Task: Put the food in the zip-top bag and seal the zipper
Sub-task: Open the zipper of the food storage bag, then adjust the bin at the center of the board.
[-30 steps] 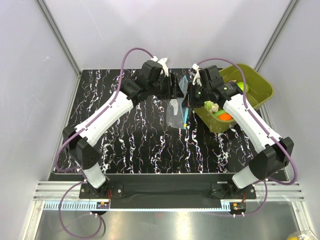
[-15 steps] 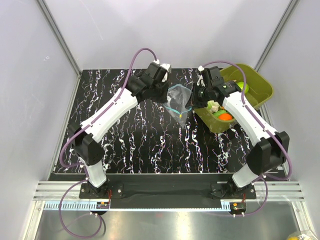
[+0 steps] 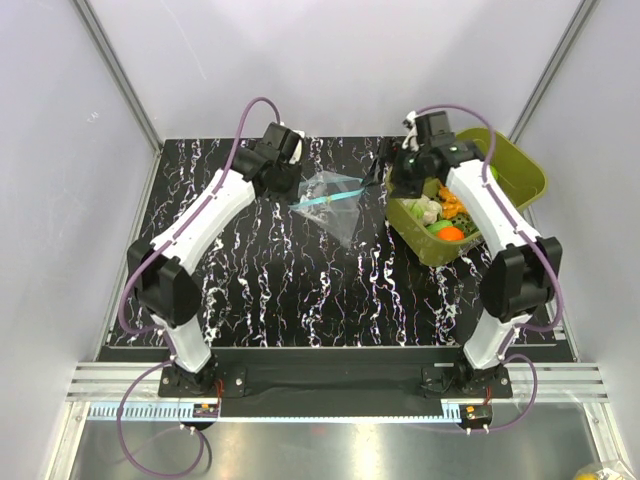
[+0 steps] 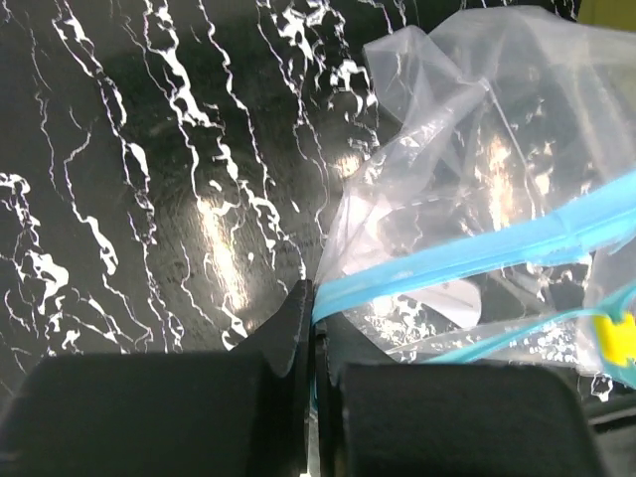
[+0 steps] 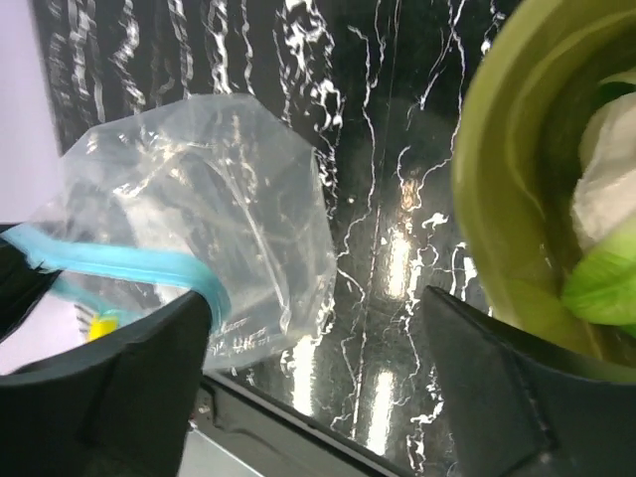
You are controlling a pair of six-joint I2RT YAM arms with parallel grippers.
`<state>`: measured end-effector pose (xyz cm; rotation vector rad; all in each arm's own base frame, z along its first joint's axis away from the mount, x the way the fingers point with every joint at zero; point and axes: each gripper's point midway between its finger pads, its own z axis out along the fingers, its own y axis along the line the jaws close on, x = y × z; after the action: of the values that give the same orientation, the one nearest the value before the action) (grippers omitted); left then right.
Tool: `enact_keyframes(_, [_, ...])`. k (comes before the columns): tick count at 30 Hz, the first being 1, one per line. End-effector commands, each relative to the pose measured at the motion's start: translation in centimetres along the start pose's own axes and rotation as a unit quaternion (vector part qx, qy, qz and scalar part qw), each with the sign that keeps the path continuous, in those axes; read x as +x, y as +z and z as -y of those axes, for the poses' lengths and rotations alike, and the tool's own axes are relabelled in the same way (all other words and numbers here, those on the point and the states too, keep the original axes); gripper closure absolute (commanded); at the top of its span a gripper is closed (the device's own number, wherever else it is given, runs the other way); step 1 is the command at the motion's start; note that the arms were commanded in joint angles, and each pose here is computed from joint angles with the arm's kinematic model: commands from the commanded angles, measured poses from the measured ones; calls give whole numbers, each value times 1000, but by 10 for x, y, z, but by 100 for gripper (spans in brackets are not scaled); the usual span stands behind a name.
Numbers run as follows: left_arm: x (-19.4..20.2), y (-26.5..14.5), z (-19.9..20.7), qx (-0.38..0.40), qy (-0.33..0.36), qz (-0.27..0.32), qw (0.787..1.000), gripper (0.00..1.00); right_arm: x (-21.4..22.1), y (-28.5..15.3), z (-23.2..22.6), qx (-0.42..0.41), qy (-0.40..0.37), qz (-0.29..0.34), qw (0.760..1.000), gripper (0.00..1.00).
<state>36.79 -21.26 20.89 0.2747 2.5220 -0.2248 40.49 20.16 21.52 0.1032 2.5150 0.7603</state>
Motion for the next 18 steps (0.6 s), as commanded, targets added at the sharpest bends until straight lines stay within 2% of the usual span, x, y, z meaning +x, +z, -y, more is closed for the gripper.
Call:
enact_keyframes(1, [-11,5,-13,-19,2,2,1000,100,-42,-53,-9,-26,-29,92,995,1])
enact_keyframes(5, [-20,22,-19,-29,-14,2,999,100,-61,-66,16,2,-12,127,992,0])
enact_keyframes(10, [-52,26,-30,-10,-37,20,999,100,-79,-70,50,40,31,144,988,0])
enact_keyframes(12, [-52,32,-36,1,-63,16,998,100,-86,-76,84,104,49,154,981,0])
enact_keyframes(15, [-54,39,-43,31,-92,2,995,100,-78,-78,137,160,101,113,975,0])
enact_keyframes(16, [-52,38,-43,41,-103,-11,994,100,-70,-73,145,165,112,92,976,3])
enact_keyframes(17, [-53,37,-45,48,-112,-16,992,100,-62,-71,145,159,114,72,978,8])
enact_keyframes(18, [-51,35,-52,49,-125,-26,991,100,-43,-65,145,150,104,37,982,18])
